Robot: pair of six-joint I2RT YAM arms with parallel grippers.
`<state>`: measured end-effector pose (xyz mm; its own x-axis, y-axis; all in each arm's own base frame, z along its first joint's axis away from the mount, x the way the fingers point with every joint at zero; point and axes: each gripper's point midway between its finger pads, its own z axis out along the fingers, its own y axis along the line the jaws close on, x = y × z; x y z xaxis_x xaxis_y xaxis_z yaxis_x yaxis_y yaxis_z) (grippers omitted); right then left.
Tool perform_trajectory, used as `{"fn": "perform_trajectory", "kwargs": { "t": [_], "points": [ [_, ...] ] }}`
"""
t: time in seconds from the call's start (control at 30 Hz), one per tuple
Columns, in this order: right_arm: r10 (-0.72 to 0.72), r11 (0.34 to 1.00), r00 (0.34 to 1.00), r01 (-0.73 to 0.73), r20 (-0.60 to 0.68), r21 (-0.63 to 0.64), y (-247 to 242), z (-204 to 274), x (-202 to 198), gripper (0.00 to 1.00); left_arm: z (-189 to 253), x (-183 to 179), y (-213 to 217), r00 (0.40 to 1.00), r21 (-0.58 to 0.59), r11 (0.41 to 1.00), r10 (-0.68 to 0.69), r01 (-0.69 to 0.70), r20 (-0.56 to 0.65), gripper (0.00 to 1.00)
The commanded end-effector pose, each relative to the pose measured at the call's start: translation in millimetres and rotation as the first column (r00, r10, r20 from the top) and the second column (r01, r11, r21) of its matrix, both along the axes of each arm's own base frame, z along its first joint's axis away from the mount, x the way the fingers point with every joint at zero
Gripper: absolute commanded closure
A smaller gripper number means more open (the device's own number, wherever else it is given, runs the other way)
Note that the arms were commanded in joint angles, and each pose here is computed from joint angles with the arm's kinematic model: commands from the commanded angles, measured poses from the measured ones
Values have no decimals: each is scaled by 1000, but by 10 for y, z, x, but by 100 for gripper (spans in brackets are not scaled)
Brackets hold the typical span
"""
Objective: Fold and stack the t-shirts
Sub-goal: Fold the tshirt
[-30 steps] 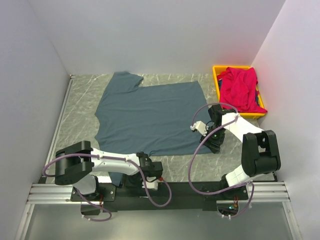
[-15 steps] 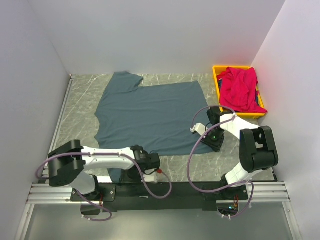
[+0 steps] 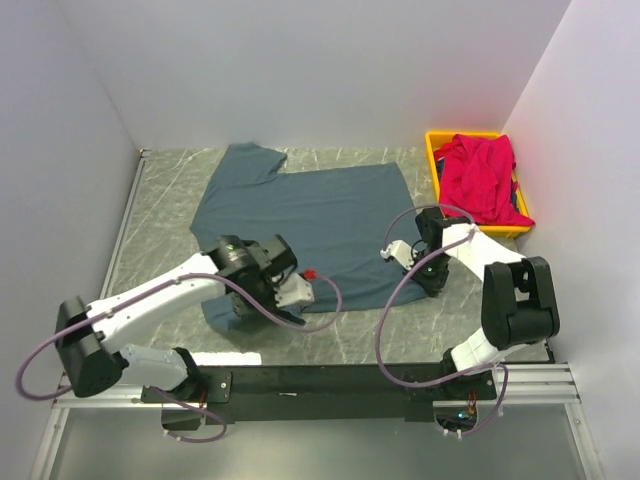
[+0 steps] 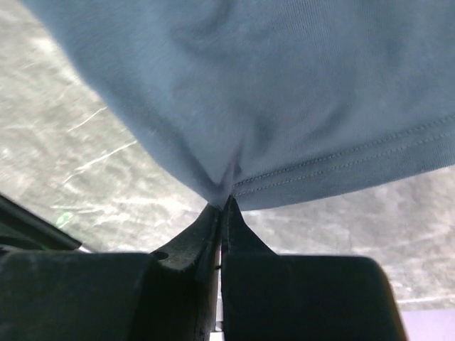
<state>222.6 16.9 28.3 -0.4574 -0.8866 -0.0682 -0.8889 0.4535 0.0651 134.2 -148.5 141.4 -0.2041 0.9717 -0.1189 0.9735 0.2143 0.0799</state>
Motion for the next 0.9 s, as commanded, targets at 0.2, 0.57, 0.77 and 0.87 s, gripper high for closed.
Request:
{"fn": "perform_trajectory", "kwargs": {
  "t": [0.2, 0.57, 0.77, 0.87],
  "points": [
    [-21, 998, 993, 14, 118, 62, 91, 598, 294, 100, 558, 569, 392, 990, -40, 999, 11, -6, 140, 100],
    [-32, 997, 991, 23, 133, 69, 123, 730, 768, 100, 924, 1446, 539, 945, -37, 999, -18, 31, 328, 100],
    [-40, 998, 990, 32, 137, 60, 107, 771, 1017, 100, 974, 1825, 610, 931, -45, 998, -24, 43, 364, 100],
    [-46, 998, 989, 38, 141, 59, 90, 778, 1120, 100, 1007, 2005, 657, 912, -32, 997, -49, 68, 407, 100]
  ]
}}
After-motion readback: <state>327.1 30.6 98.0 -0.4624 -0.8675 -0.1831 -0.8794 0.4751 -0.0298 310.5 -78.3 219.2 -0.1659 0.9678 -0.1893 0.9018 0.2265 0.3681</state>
